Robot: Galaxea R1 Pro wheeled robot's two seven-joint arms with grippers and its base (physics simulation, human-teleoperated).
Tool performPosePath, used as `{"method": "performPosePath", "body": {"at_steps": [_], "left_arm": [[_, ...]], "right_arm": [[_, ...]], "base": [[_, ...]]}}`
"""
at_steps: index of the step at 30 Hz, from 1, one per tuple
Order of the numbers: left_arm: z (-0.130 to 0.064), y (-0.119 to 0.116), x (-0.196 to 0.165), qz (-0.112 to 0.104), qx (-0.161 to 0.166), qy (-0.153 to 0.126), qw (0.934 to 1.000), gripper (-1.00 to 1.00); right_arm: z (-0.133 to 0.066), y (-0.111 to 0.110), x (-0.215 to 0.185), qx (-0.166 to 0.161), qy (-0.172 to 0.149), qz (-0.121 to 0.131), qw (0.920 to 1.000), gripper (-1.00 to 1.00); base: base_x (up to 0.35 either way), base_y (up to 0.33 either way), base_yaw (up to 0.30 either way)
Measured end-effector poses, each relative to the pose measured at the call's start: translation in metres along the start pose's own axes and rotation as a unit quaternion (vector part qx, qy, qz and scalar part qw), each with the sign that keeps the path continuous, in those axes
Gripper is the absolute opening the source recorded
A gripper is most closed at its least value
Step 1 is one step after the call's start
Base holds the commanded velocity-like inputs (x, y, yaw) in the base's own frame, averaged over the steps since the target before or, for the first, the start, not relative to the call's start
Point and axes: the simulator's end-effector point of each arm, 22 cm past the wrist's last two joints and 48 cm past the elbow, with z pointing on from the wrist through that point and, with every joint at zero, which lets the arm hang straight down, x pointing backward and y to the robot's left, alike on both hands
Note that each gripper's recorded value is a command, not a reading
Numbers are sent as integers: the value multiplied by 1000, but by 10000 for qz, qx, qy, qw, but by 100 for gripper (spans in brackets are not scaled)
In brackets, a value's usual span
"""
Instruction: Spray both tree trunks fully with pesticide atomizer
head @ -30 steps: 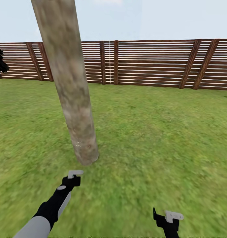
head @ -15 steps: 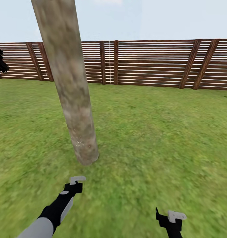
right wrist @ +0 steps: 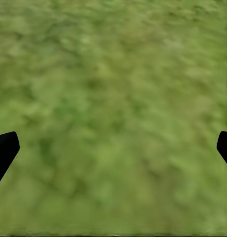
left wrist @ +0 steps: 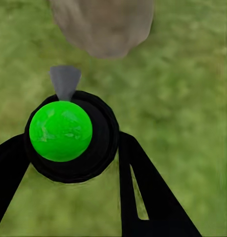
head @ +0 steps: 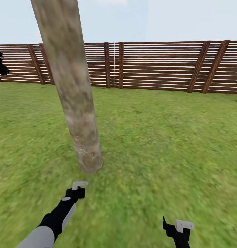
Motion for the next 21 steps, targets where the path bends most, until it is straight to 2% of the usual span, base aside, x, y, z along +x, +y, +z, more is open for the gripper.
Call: {"method": "performPosePath", "body": {"at_steps": [5,8,11,13,15,17,19,21], "left_arm": [[-8,-14,-56,-96,76,-553,9984,-100],[-14,-21,-75,-111,129,-522,9985,-100],[-28,-30,-106,-116,214,-528,9983,-100],[-29,-21,-109,-95,161,-496,9986,-100],[-28,9,-108,-55,-27,-468,9989,-100],[-27,23,-107,-51,-102,-463,9989,-100],[-27,26,-104,-51,-107,-457,9989,-100],[-27,18,-104,-30,-58,-470,9989,-100]], "right_arm": [[0,0,0,1,-1,0,10000,100],[0,0,1,4,7,-1,10000,100],[-1,0,3,2,30,-3,10000,100],[-1,0,3,6,30,1,10000,100],[-1,0,3,7,30,3,10000,100],[-1,0,2,8,27,4,10000,100],[-1,0,2,8,27,3,10000,100],[-1,-1,3,11,30,4,10000,100]], "base": [[-61,0,0],[-2,0,0],[0,0,0],[0,0,0],[0,0,0],[0,0,-80],[0,0,-261],[0,0,-289]]}}
